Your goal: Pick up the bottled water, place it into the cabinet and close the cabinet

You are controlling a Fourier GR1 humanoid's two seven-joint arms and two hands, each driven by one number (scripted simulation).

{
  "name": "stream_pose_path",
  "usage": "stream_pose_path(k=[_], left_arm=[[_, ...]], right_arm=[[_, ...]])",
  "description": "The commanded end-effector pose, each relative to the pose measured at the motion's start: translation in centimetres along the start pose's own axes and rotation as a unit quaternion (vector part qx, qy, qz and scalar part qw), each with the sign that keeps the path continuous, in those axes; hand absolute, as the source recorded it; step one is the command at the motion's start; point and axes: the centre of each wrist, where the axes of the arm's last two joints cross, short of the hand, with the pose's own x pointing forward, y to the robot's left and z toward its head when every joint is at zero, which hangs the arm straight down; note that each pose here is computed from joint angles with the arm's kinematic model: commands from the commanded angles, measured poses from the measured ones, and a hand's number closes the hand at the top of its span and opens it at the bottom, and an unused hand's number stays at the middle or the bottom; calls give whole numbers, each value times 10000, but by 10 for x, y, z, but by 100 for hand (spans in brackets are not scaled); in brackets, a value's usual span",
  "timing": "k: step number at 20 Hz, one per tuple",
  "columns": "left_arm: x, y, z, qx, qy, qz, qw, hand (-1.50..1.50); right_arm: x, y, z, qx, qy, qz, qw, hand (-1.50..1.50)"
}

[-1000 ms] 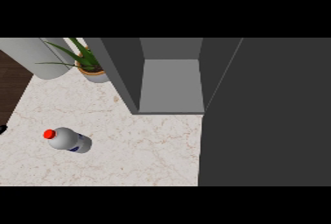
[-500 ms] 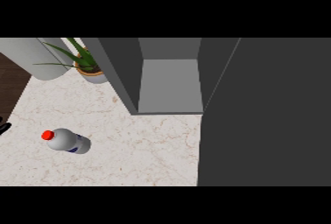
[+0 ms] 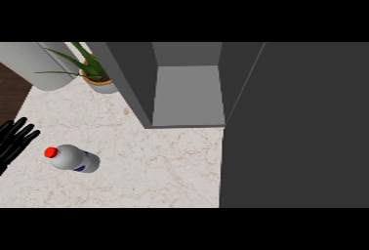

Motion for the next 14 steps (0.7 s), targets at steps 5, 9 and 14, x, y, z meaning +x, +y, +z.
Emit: stream_pose_path(k=[5,9,14], left_arm=[[-51,7,-18,82,290,-25,9995,-150],[-77,11,-21,297,345,118,9989,-150],[-106,10,-2,541,211,149,9982,-150]], right_arm=[[41,3,18,76,-255,41,9996,-150],[33,13,18,82,-289,58,9995,-150],[25,-1,26,50,-232,105,9997,-150]])
